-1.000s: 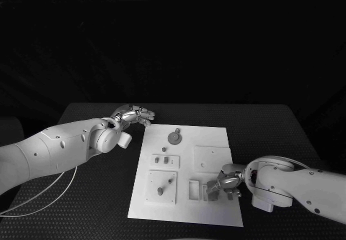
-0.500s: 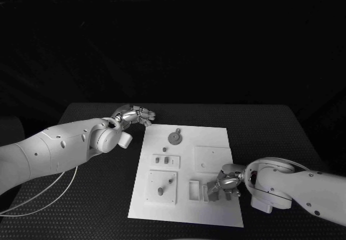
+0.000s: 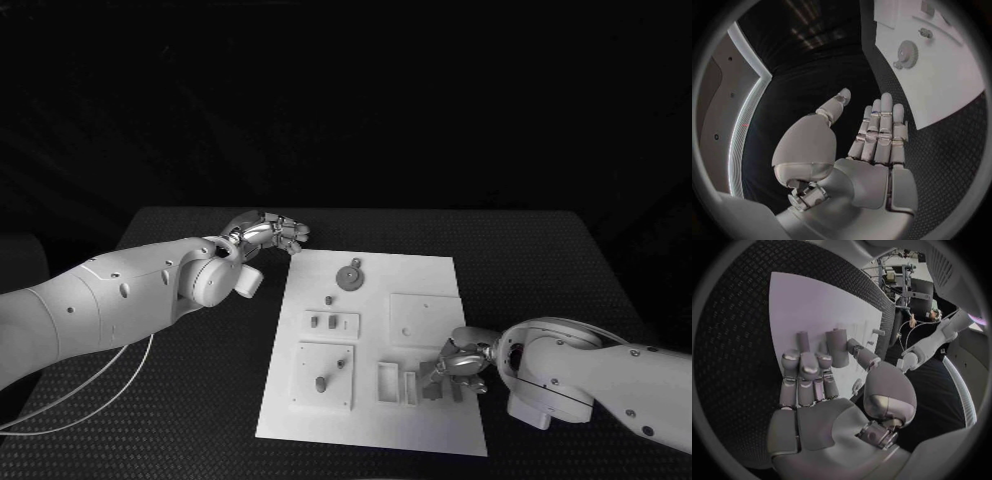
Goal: Assemble the parts on the task board
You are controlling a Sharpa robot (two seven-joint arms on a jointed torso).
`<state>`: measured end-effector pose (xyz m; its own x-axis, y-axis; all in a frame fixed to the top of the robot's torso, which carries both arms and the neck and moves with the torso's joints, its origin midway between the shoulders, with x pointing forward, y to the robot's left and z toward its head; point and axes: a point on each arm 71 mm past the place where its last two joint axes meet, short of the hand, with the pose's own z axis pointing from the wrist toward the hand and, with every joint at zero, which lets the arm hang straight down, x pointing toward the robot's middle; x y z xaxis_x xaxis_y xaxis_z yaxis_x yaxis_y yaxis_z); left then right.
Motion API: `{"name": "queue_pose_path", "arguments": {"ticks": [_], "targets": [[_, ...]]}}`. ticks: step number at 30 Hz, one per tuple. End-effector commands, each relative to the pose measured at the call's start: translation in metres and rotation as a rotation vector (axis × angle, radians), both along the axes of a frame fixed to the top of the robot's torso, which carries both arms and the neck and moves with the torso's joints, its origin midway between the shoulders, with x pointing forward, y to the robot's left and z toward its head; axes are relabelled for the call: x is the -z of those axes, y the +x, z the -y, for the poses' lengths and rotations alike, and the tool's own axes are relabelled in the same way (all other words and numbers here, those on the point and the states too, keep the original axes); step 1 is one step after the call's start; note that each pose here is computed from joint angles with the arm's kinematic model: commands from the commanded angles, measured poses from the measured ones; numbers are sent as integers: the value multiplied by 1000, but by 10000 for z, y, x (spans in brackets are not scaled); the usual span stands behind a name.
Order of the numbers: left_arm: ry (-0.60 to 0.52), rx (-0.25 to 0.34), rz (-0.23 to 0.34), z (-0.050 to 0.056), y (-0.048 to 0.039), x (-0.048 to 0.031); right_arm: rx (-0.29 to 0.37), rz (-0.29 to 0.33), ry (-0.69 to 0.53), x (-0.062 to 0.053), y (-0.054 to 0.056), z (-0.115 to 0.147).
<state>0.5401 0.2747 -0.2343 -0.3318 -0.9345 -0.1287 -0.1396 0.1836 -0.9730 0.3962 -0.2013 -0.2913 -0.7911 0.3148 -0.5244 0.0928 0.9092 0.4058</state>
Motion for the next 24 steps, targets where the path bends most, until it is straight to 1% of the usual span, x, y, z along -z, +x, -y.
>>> {"name": "queue_pose_path", "arguments": {"ticks": [1,4,8,15,24], "targets": [[-12,12,1,20,-4,-7,33,-20,41,-41,-9,-3],[-13,13,1,19,-4,-7,37,-21,55,-103,1,-13],[-12,12,0,15,-4,-7,39,-25,64,-144,17,-44],[-12,13,-2,15,-5,-6,28,-68,79,-133,21,-206],[-14,17,-2,29,-6,-7,-7,-75,74,-102,57,-442]]}}
